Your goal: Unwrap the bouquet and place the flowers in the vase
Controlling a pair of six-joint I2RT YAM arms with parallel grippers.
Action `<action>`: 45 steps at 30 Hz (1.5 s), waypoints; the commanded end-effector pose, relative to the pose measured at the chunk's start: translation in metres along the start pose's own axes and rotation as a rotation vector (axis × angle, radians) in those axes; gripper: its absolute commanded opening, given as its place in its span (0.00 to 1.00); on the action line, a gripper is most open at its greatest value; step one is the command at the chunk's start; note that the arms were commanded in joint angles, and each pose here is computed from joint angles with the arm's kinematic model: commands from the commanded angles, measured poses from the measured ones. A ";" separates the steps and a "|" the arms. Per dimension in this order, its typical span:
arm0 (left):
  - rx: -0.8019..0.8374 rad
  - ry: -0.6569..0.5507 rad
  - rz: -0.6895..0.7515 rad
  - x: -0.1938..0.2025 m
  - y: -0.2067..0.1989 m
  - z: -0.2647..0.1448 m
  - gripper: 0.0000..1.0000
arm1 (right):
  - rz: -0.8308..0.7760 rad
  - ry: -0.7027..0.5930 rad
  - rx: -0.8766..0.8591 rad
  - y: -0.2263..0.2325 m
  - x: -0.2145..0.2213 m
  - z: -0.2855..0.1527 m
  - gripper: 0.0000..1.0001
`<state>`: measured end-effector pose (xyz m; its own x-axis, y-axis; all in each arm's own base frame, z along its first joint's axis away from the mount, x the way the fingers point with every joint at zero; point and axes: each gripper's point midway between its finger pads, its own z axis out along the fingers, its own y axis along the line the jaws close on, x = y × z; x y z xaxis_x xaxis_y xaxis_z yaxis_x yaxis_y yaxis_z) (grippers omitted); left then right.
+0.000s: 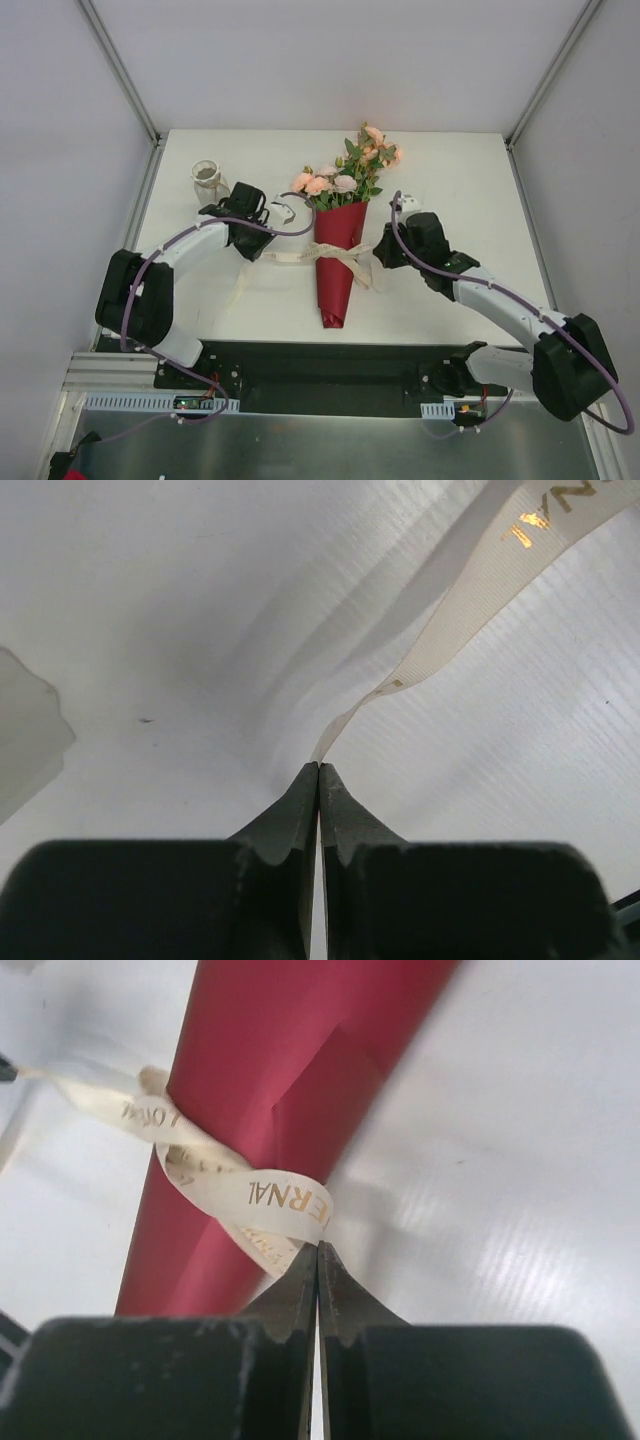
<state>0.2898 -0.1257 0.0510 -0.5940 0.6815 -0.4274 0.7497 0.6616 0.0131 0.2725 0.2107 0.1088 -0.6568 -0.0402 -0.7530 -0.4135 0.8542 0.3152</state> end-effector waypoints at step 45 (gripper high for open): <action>-0.171 -0.388 -0.595 0.068 0.070 -0.178 0.99 | -0.560 -0.031 0.276 0.049 0.004 -0.105 0.99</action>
<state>0.2573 0.0595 0.1710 -0.7368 0.0503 -0.6743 0.1408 0.9868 -0.0802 0.2053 0.1493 0.1844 -0.4859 -0.3187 -0.8138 -0.2801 0.9388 -0.2004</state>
